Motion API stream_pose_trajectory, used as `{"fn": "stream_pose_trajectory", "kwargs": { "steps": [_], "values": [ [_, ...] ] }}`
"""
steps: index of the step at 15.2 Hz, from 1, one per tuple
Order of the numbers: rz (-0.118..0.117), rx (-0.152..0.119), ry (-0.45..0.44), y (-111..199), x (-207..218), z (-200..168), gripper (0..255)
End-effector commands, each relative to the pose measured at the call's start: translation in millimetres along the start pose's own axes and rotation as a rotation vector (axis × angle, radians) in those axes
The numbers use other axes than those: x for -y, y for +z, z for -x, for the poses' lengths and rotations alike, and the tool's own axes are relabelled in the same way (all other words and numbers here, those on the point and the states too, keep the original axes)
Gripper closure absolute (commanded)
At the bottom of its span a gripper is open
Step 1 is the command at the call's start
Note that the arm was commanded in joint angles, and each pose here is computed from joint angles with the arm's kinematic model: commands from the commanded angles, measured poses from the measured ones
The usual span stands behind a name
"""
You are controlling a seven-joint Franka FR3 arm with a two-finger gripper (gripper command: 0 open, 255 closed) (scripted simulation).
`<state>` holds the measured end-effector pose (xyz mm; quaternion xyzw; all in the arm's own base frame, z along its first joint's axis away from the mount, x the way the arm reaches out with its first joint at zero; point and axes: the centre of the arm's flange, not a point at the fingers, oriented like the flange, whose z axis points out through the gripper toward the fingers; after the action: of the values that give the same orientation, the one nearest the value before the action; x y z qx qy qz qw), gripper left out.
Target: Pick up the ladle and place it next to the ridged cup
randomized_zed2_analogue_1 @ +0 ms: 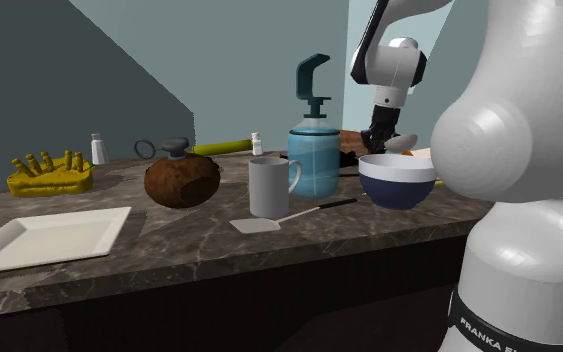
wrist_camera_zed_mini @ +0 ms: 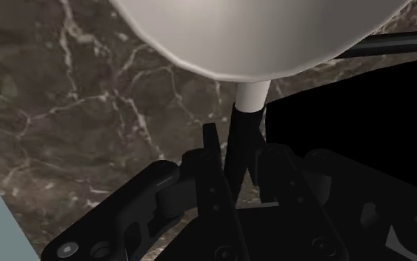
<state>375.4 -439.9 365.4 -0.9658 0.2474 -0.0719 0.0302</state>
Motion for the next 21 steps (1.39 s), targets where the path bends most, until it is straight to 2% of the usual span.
{"fn": "stream_pose_trajectory", "kwargs": {
  "steps": [1, 10, 11, 16, 20, 21],
  "values": [
    [-0.002, 0.014, 0.001, 15.3, -1.1, 4.1, 255],
    [-0.002, 0.014, 0.001, 19.8, -1.5, 4.6, 255],
    [-0.002, 0.014, 0.001, 20.2, -2.1, 4.9, 0],
    [-0.002, 0.014, 0.001, 19.8, -1.5, 4.6, 0],
    [-0.002, 0.014, 0.001, -30.2, -1.6, 4.0, 0],
    [-0.002, 0.014, 0.001, -30.2, -1.6, 4.0, 0]
  ]
}}
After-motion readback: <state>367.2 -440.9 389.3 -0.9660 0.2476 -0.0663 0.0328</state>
